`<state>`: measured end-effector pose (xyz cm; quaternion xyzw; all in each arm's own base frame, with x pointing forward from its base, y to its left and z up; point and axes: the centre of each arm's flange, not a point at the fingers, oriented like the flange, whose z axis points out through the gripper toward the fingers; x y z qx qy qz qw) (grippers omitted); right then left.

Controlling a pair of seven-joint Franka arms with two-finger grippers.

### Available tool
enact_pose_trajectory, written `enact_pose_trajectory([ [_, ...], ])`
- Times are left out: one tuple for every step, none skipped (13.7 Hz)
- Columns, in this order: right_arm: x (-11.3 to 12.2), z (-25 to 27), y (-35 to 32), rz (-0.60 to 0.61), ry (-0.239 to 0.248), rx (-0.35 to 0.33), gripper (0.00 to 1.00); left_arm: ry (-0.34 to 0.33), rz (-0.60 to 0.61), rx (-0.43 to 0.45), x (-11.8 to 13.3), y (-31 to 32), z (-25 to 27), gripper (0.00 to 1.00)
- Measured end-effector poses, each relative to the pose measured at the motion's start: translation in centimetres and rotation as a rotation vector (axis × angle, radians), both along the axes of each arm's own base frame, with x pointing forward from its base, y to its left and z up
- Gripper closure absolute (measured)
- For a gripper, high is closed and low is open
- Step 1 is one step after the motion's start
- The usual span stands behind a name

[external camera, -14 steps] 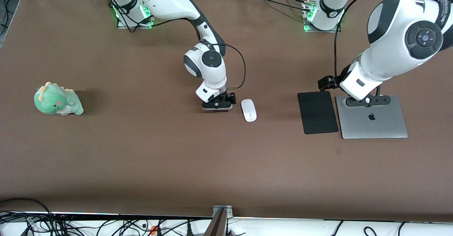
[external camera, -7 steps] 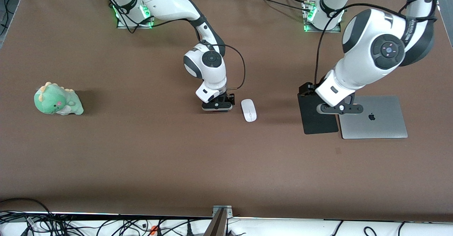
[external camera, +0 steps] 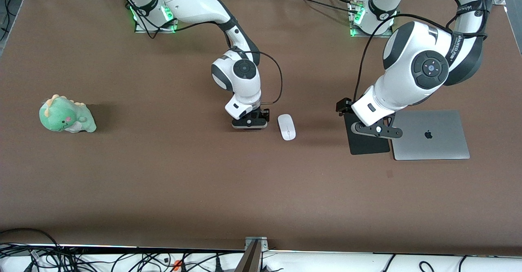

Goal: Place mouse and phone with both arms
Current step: 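Lift the phone with the right gripper while the left gripper reaches the mouse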

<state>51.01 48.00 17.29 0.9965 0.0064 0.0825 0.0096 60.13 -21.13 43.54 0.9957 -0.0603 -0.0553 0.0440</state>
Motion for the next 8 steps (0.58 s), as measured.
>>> enact_pose_trajectory([
  [0.7,0.5,-0.3,0.002,0.014,-0.022,0.19,0.002,-0.002,0.000,0.0,0.0,-0.2,0.00],
  [1.6,1.2,-0.7,0.005,0.024,-0.037,0.19,0.004,-0.003,0.000,0.1,0.0,-0.3,0.00],
  [2.5,1.9,-1.1,0.012,0.030,-0.047,0.19,0.007,-0.004,0.001,0.1,0.0,-0.6,0.00],
  [3.5,2.5,-1.8,0.020,0.036,-0.055,0.19,0.010,-0.004,0.001,0.1,0.0,-0.8,0.00],
  [4.4,3.0,-2.6,0.031,0.044,-0.059,0.19,0.012,-0.004,0.002,0.2,0.0,-0.9,0.00],
  [5.3,3.3,-3.5,0.047,0.056,-0.058,0.19,0.016,-0.004,0.001,0.2,-0.1,-1.1,0.00],
  [6.3,3.5,-4.7,0.067,0.071,-0.053,0.19,0.020,-0.005,-0.005,0.2,-0.4,-1.4,0.00],
  [7.4,3.7,-6.1,0.088,0.084,-0.047,0.19,0.020,-0.005,-0.019,0.2,-0.8,-1.8,0.00],
])
